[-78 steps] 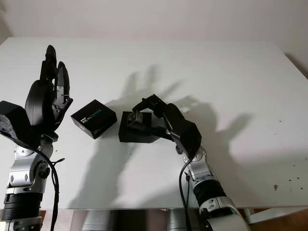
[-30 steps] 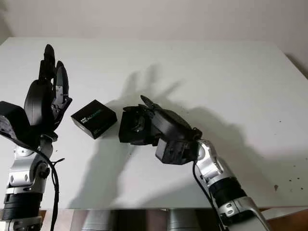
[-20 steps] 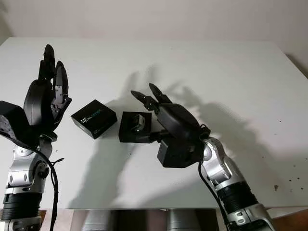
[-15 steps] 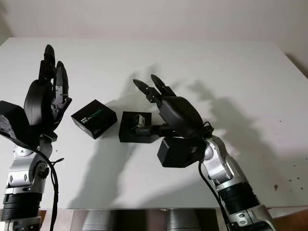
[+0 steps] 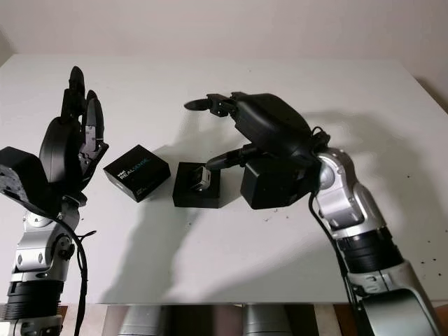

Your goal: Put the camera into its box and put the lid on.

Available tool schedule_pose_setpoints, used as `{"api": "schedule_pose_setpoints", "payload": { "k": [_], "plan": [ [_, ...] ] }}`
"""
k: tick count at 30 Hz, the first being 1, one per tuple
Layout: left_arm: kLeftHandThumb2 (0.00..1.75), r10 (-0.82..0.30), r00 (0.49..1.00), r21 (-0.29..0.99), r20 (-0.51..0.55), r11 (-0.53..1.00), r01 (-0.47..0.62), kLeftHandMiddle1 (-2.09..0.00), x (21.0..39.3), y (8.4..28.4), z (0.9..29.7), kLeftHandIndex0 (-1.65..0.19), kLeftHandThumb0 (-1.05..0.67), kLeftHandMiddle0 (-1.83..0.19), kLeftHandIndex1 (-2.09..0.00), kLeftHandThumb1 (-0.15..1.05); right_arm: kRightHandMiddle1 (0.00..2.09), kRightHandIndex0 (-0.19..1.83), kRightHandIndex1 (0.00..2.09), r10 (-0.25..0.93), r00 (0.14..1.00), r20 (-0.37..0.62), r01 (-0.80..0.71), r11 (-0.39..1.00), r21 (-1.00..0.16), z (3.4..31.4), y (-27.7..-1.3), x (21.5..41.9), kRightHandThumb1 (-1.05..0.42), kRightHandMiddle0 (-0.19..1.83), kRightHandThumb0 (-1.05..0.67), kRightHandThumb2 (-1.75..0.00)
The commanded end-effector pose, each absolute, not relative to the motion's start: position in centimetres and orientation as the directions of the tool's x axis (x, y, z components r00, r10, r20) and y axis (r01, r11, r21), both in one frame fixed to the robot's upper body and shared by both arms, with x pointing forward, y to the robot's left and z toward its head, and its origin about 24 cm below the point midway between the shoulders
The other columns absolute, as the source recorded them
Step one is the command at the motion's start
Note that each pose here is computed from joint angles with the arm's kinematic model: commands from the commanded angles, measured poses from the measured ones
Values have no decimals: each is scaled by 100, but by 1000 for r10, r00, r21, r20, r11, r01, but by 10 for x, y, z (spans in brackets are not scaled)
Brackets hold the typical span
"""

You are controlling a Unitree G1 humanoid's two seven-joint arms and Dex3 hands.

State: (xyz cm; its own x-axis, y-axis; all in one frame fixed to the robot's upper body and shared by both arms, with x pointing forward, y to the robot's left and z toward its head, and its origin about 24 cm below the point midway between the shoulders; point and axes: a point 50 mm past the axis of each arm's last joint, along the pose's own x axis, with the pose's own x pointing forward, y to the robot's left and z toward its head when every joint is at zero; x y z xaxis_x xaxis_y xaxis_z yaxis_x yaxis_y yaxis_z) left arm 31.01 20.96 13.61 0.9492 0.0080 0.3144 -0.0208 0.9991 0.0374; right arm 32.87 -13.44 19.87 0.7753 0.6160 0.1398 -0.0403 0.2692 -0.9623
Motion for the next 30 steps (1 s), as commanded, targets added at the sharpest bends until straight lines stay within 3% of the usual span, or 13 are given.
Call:
{"api": "schedule_pose_setpoints", "payload": {
  "k": [1, 3, 6, 11, 19, 26, 27, 29, 30],
  "plan": [
    [63, 2, 944, 29, 329, 999, -12, 0, 313, 204, 139, 19, -69, 19, 0, 105, 102, 19, 39, 639, 762, 104, -41, 208, -977, 201, -131, 329, -93, 13, -76, -5],
    [63, 3, 944, 22, 330, 1000, -11, 0, 313, 202, 139, 19, -69, 19, 0, 105, 61, 23, 17, 651, 757, 59, -63, 163, -985, 200, -129, 330, -93, 20, -77, -5],
    [62, 6, 943, 15, 333, 1000, -11, 0, 314, 200, 138, 19, -69, 19, 0, 105, 23, 24, 8, 661, 750, 20, -76, 117, -990, 195, -127, 331, -92, 30, -78, -5],
    [62, 14, 943, 1, 333, 1000, -15, 0, 314, 199, 136, 19, -69, 19, 0, 105, 14, 24, 6, 655, 753, -59, -87, 10, -996, 185, -121, 330, -94, 32, -77, -6],
    [64, 27, 941, -7, 336, 1000, -26, 0, 314, 197, 133, 19, -67, 19, 0, 105, 18, 27, 7, 647, 753, -121, -84, -87, -993, 168, -111, 331, -96, 44, -79, -6],
    [63, 24, 941, -11, 337, 1000, -22, 0, 314, 199, 132, 19, -68, 19, 0, 105, 26, 33, 9, 646, 759, -79, -35, -81, -996, 158, -105, 330, -96, 54, -77, -6],
    [63, 22, 941, -8, 337, 1000, -20, 0, 314, 199, 132, 19, -68, 19, 0, 105, 38, 34, 8, 647, 759, -68, -16, -86, -996, 157, -104, 330, -97, 51, -77, -6],
    [63, 23, 942, -7, 335, 1000, -22, 0, 314, 200, 131, 19, -68, 19, 0, 105, 91, 39, 7, 650, 759, -45, 15, -86, -996, 154, -103, 329, -98, 32, -76, -5],
    [63, 24, 942, -5, 334, 1000, -23, 0, 314, 200, 131, 19, -68, 19, 0, 105, 102, 41, 8, 651, 758, -33, 24, -79, -997, 153, -102, 329, -97, 29, -75, -5]
  ]
}}
